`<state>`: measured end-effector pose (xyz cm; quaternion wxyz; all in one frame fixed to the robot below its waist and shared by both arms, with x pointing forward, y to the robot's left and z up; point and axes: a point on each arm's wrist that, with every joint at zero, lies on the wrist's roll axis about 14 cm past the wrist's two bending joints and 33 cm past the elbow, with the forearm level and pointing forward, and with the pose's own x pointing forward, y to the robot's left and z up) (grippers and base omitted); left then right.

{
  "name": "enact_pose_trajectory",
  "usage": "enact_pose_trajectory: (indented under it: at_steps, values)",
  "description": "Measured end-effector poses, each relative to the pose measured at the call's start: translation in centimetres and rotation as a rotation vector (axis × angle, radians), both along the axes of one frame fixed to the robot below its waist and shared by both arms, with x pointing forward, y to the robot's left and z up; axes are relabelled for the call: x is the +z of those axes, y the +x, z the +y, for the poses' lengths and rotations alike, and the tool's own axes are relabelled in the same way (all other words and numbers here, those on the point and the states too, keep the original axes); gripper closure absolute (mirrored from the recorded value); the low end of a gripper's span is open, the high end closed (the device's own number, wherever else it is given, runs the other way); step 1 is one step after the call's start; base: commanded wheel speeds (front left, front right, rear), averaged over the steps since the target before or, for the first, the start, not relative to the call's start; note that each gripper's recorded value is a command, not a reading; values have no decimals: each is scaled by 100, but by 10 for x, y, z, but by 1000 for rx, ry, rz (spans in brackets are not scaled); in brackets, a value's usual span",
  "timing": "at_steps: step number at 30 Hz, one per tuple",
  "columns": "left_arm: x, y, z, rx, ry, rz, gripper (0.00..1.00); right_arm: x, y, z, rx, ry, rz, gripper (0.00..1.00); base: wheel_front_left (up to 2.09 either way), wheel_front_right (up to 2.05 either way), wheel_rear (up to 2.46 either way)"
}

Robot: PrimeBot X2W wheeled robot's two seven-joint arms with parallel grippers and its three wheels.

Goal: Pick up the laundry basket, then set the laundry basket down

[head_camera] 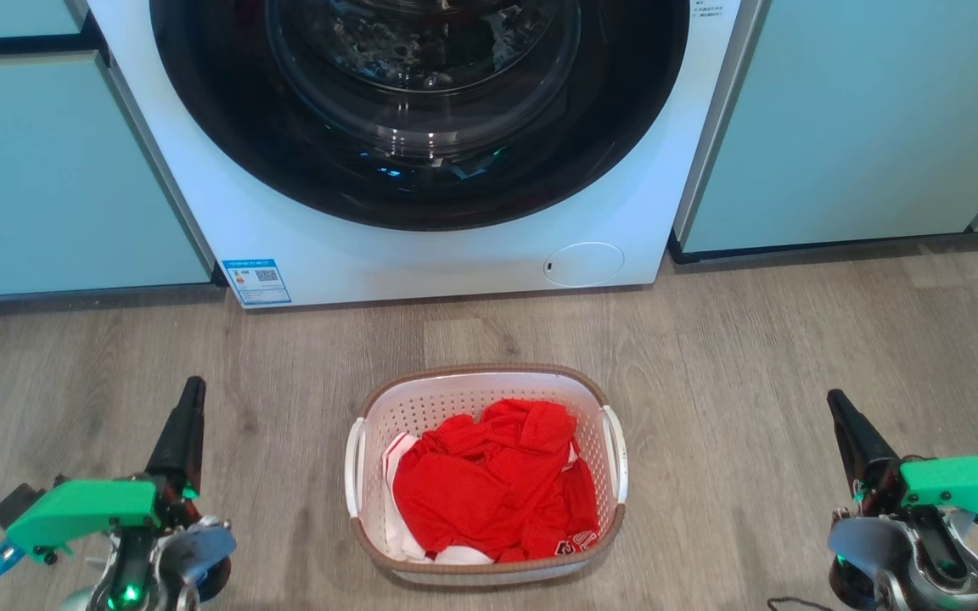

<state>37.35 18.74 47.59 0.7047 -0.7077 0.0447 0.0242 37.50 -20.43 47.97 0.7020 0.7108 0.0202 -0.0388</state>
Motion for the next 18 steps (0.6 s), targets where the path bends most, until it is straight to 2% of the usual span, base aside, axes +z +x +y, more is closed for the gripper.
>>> enact_pose_trajectory:
  at_steps: [18]
  values:
    - [0,0,0,2,-3,0,100,0,0,-1,0,1,0,100,0,0,0]
